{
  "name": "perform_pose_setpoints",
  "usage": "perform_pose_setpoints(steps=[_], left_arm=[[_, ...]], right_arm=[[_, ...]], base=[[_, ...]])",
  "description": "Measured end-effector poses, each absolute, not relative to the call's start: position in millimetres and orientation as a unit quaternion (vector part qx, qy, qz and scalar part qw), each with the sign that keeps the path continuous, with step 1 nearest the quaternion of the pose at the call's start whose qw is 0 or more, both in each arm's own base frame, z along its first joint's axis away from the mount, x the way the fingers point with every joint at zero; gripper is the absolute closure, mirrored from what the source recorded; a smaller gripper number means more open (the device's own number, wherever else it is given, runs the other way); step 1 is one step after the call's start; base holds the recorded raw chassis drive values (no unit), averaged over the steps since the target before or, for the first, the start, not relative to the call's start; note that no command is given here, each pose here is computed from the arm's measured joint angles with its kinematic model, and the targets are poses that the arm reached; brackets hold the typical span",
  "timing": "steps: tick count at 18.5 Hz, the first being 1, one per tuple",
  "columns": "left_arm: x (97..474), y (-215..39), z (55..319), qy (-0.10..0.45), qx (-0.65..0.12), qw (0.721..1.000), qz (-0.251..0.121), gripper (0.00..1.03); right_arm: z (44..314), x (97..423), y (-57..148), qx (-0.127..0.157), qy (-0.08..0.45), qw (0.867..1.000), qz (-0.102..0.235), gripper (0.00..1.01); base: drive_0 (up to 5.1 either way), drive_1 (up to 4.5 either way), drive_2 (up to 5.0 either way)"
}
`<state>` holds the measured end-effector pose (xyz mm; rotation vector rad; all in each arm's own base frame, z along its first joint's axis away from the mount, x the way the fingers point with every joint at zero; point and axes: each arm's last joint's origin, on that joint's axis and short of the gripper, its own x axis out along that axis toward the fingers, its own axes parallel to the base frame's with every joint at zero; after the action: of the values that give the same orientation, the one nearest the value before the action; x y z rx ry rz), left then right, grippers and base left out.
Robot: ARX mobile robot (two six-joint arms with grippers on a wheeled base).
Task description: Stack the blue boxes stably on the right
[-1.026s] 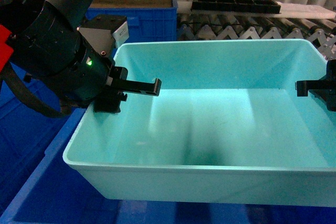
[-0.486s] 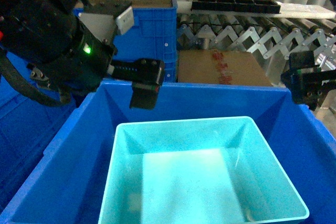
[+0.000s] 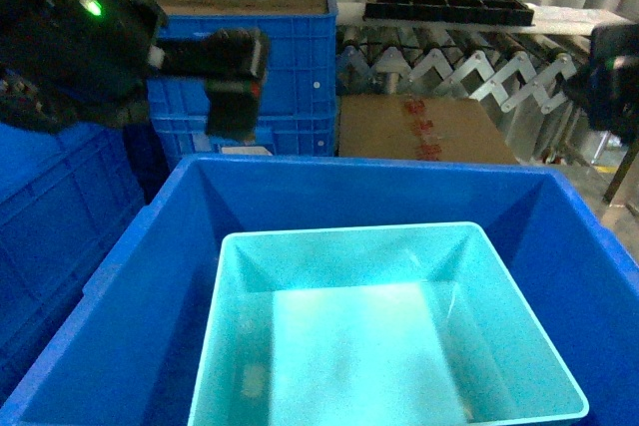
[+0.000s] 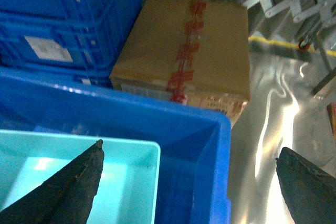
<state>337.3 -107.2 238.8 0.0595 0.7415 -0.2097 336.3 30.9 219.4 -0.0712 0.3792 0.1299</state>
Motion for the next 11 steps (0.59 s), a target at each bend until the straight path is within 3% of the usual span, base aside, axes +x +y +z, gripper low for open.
perform_pose_setpoints(steps=[3, 7, 11], left_arm=[[334, -98, 253, 0.342, 0.018, 0.935, -0.097, 0.05], [300, -76, 315, 0.259, -0.021, 0.962, -0.084, 0.05], [273, -72, 339, 0.23, -0.025, 0.97, -0.072, 0.05]], right_arm=[[238, 335, 27, -0.033, 0.161, 0.984, 0.065, 0.03], [300, 313, 18, -0.025, 0.092, 0.993, 0.075, 0.03], [321, 293, 13, -0.023, 0.072, 0.995, 0.07, 0.03]], base=[[0.0, 0.0, 0.0], [0.0, 0.0, 0.0], [0.0, 0.0, 0.0]])
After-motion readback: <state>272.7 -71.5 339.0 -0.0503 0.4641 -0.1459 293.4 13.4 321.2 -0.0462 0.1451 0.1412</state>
